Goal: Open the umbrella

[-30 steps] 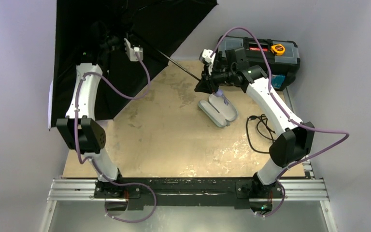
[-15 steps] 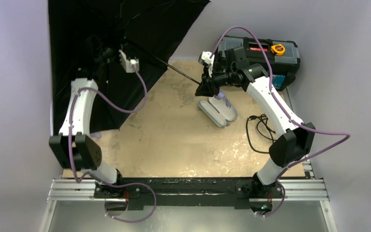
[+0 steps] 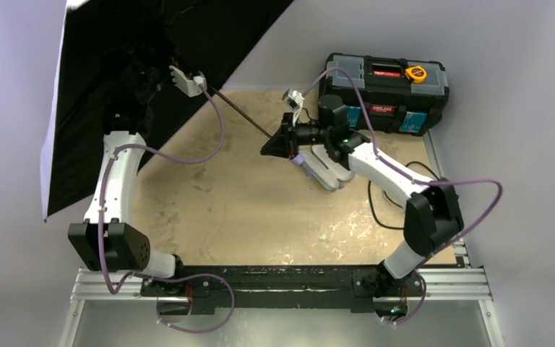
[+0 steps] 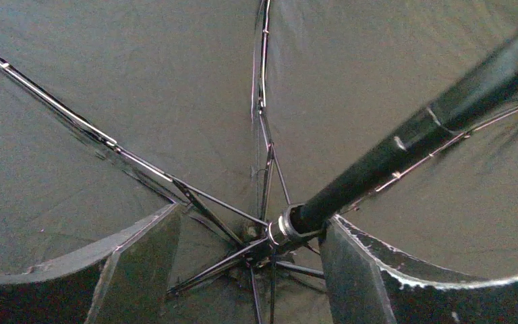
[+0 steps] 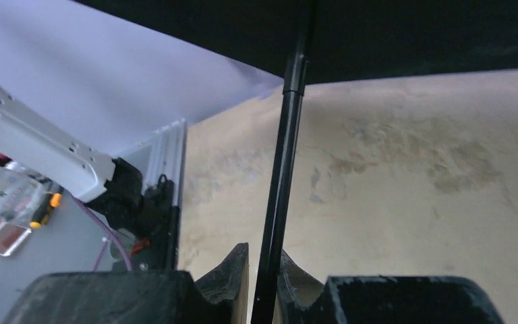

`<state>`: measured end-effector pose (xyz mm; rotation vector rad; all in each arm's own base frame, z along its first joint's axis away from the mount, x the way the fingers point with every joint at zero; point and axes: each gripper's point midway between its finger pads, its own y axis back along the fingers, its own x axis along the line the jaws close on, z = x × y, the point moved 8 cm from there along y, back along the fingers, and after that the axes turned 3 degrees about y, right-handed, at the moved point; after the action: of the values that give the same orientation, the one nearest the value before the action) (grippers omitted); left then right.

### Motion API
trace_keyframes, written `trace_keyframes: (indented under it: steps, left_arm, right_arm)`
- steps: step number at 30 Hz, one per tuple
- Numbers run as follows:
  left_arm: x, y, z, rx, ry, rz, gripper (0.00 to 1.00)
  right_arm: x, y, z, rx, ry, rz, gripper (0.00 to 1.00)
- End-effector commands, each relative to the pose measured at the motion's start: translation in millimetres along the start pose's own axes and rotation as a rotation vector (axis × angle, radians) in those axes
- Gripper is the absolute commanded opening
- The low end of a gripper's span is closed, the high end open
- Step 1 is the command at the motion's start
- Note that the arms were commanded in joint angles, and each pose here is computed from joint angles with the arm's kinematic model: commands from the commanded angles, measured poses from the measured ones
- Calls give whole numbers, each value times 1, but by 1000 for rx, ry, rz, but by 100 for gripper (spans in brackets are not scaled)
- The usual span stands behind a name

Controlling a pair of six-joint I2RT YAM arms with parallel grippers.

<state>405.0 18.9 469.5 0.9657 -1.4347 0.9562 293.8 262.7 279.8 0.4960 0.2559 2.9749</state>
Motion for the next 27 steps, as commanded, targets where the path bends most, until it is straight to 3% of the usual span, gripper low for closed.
trace_keyframes:
  steps: [1, 7, 11, 16, 19, 23, 24, 25, 27]
  left_arm:
    - [59, 70, 16, 30, 39, 169, 76]
    - [10, 137, 103, -319, 302, -108, 79]
    - [-34, 181, 146, -448, 487, -386, 80]
    - [-89, 209, 171, -449, 760, -737, 80]
    - [-112, 209, 181, -443, 845, -841, 84]
    - [-134, 213, 196, -463, 836, -899, 84]
    - [-143, 214, 199, -457, 840, -917, 84]
    - [-148, 215, 200, -450, 843, -932, 84]
    - [-159, 218, 203, -430, 869, -977, 85]
  right_arm:
    - [-1, -38, 18, -240, 12, 124, 0]
    - [-5, -65, -9, -335, 56, 78, 0]
    - [-16, -75, -40, -338, -74, 32, 0]
    - [-22, -83, -51, -327, -143, 8, 0]
    - [-25, -87, -62, -296, -143, -34, 0]
    - [-27, -84, -84, -246, -153, -57, 17]
    - [-27, -81, -87, -237, -141, -70, 27]
    - [-25, -78, -89, -227, -135, -82, 45]
    - [-19, -71, -88, -217, -128, -93, 59]
